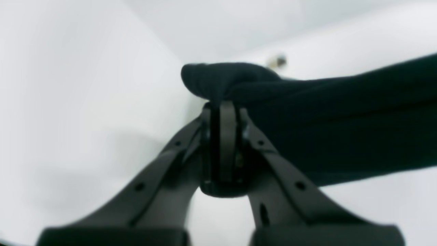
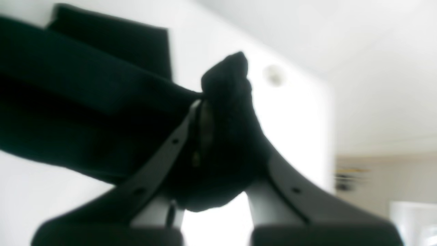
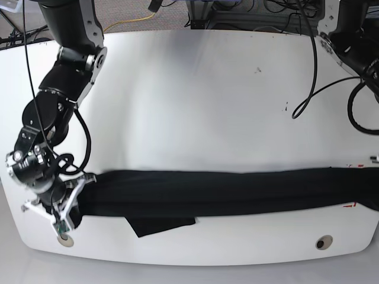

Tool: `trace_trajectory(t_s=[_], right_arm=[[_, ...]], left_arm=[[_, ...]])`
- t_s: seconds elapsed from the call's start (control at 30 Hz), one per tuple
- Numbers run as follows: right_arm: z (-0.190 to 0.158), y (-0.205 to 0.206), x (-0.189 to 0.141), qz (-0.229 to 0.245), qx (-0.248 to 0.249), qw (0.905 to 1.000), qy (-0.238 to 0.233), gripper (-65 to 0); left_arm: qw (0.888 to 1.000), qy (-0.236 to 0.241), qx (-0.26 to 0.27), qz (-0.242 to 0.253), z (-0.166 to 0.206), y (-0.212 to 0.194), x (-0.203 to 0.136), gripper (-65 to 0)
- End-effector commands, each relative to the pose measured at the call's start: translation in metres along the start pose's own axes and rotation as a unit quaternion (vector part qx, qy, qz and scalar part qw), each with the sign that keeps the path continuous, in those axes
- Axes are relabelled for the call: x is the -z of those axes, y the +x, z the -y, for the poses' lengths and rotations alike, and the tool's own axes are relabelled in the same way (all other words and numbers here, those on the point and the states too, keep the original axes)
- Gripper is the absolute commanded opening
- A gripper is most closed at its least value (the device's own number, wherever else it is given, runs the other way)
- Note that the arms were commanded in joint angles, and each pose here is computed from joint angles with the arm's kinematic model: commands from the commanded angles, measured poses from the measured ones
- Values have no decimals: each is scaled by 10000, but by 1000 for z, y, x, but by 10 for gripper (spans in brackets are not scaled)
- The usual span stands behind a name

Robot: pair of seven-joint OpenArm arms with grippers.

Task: Fold the T-shirt properly
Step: 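Lay the shirt flat with both grippers, pulling it away from the table edge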

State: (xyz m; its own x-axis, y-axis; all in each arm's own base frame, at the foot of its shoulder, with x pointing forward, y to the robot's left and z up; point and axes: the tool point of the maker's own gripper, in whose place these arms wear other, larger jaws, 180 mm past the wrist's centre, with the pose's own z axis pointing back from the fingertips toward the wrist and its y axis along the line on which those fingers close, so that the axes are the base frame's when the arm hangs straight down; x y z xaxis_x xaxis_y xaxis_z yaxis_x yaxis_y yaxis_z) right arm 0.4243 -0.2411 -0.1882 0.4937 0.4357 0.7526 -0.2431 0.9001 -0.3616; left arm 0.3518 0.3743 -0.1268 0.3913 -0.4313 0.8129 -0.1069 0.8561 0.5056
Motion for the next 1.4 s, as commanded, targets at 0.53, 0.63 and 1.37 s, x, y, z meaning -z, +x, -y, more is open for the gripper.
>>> trace_trajectory(t_s=[0.53,0.63,1.37], right_arm=[[-83,-170,-26,-1129,1043,9791,1335,-650],[-99,-188,-34,-1270,1150,9728,1560,-650],[-118,-254,-90,-1527,2255,9424,1940,-274]], left_arm=[[9783,-383,-89,-2035,44,-173,-63,-650],[9777,-512,-7,-2035,51,-183,-71,-650],[9565,-894,16,-2776,63,-244,-97,-524]])
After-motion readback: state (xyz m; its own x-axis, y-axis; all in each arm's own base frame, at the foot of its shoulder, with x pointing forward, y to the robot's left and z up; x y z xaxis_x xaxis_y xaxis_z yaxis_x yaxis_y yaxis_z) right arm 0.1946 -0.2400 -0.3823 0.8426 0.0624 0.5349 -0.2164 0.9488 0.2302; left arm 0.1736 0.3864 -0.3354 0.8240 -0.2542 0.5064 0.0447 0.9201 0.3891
